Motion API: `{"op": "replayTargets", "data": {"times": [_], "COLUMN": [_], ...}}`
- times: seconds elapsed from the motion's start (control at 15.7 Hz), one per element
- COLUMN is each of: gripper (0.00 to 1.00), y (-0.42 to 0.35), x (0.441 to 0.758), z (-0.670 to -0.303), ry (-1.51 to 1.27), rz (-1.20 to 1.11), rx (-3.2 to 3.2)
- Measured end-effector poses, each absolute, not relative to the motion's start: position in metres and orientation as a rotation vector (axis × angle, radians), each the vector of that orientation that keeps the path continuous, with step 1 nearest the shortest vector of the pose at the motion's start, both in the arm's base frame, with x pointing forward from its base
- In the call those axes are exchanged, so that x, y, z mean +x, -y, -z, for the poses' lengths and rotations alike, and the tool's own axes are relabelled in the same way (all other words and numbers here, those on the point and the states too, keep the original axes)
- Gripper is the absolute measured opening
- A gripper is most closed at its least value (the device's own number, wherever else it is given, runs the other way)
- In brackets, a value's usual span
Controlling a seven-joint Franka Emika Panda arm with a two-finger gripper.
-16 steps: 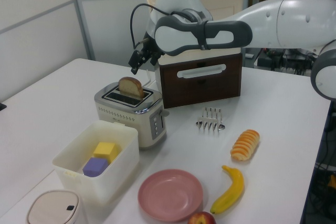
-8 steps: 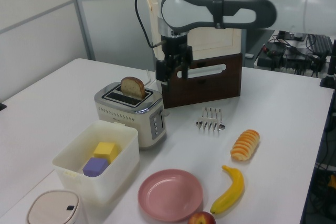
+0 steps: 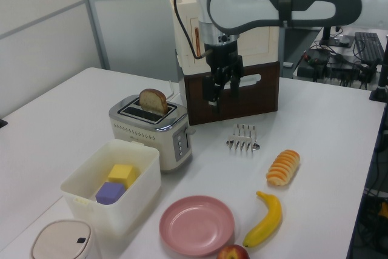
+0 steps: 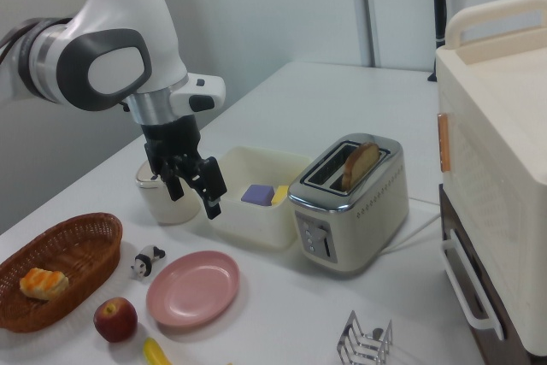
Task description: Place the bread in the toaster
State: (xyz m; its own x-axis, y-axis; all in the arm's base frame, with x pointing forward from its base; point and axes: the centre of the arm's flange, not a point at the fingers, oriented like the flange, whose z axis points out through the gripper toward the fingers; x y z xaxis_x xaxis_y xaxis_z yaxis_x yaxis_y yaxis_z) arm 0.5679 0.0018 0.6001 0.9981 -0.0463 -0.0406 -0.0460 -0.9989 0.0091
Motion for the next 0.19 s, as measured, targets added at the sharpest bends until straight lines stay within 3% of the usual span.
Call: {"op": "replayTargets", "data": {"times": [0.19], "gripper": [1.00], "y": [0.0043], "x": [0.5651], "z": [-0.5998], "ry": [0.088], "rz": [0.067], "rx": [3.132]}}
